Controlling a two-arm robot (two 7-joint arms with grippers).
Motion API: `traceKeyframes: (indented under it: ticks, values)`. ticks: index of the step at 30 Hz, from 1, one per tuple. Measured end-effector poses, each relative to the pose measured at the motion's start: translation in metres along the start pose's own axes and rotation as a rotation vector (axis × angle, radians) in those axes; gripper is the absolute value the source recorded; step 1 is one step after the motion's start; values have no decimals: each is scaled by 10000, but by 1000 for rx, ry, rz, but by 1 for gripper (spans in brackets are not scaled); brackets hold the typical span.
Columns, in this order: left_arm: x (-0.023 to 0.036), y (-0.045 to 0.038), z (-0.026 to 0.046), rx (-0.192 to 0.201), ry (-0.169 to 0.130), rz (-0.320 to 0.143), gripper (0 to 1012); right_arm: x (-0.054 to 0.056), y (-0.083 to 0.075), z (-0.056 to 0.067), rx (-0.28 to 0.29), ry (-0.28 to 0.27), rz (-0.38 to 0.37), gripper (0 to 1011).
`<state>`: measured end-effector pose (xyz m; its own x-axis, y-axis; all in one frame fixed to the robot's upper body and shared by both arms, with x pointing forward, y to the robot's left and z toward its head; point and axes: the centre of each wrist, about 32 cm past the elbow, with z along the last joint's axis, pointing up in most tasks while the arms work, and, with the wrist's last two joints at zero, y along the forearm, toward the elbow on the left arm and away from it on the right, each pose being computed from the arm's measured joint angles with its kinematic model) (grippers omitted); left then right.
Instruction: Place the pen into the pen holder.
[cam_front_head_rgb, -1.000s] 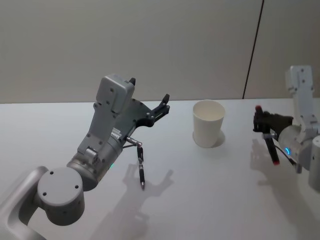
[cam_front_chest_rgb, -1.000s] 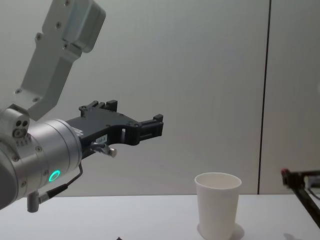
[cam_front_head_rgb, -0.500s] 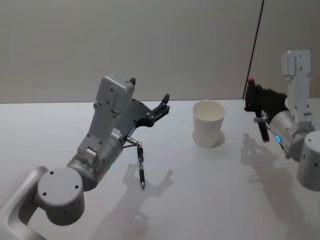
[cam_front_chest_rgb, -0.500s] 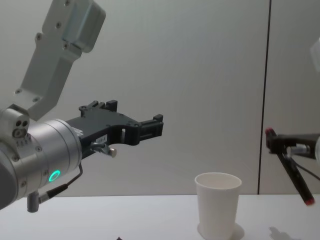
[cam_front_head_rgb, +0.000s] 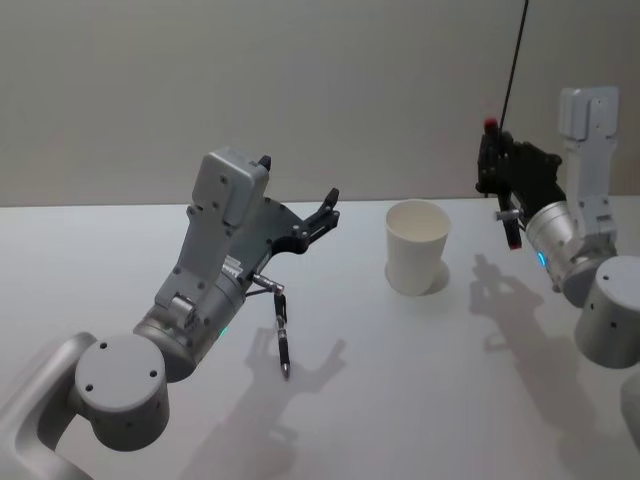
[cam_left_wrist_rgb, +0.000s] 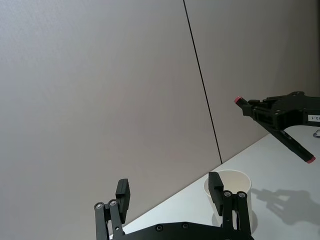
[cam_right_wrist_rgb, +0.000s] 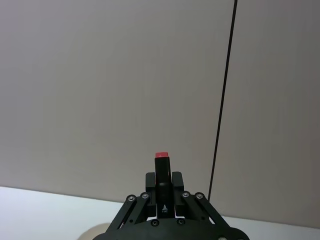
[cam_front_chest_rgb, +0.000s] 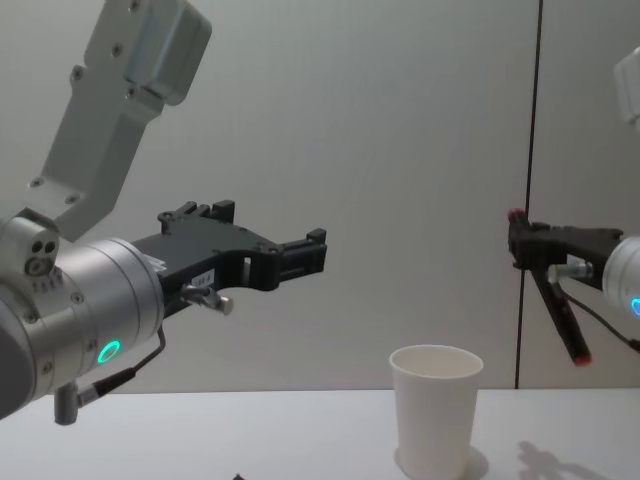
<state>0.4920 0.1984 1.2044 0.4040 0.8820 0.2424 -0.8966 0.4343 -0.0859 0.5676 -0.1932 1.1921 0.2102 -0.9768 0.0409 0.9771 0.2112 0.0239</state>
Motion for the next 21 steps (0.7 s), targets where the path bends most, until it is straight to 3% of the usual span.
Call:
traceKeyframes:
  ticks: [21]
  values:
    - [0, 0, 0, 0, 0, 0, 1004, -62, 268, -258, 175, 20, 40, 181]
